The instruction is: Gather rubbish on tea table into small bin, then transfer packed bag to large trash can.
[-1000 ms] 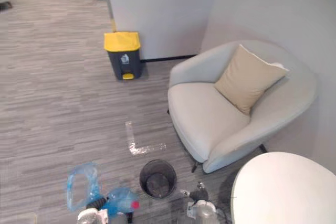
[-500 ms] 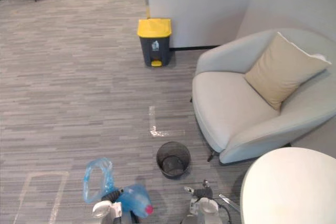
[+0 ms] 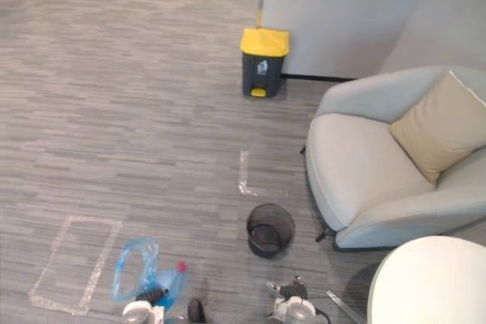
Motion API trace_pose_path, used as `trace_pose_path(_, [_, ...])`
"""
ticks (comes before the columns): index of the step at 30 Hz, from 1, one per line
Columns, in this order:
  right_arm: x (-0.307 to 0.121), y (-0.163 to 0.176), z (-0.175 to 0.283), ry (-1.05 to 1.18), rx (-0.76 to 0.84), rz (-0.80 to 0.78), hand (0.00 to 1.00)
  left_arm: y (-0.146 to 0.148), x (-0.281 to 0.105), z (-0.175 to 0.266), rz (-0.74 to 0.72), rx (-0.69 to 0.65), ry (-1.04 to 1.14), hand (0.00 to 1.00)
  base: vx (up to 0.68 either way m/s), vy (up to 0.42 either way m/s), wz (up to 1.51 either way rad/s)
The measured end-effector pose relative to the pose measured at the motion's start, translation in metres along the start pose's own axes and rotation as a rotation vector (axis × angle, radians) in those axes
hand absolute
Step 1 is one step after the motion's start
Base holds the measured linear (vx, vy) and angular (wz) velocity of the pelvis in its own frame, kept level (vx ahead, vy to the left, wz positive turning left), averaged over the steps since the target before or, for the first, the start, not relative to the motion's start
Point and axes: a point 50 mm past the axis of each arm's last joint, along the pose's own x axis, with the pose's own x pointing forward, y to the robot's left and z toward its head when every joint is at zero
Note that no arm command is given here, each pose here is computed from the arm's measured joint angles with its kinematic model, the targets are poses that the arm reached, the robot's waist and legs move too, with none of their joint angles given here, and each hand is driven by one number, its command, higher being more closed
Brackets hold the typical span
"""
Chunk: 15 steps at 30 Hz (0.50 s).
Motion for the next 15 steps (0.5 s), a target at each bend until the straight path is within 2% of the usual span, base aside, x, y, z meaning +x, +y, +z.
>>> trace_pose_path(9, [-0.001, 0.004, 0.009, -0.048, -0.009, 0.012, 0.00, 0.010, 0.000, 0.000, 0.060, -0.093, 0.007, 1.00, 0.15, 0.111, 0.45])
trace_pose_path(15, [-0.002, -0.011, -0.003, -0.015, 0.034, -0.042, 0.00, -0.016, -0.001, 0.011, 0.000, -0.126, -0.012, 1.00, 0.38, -0.052, 0.61])
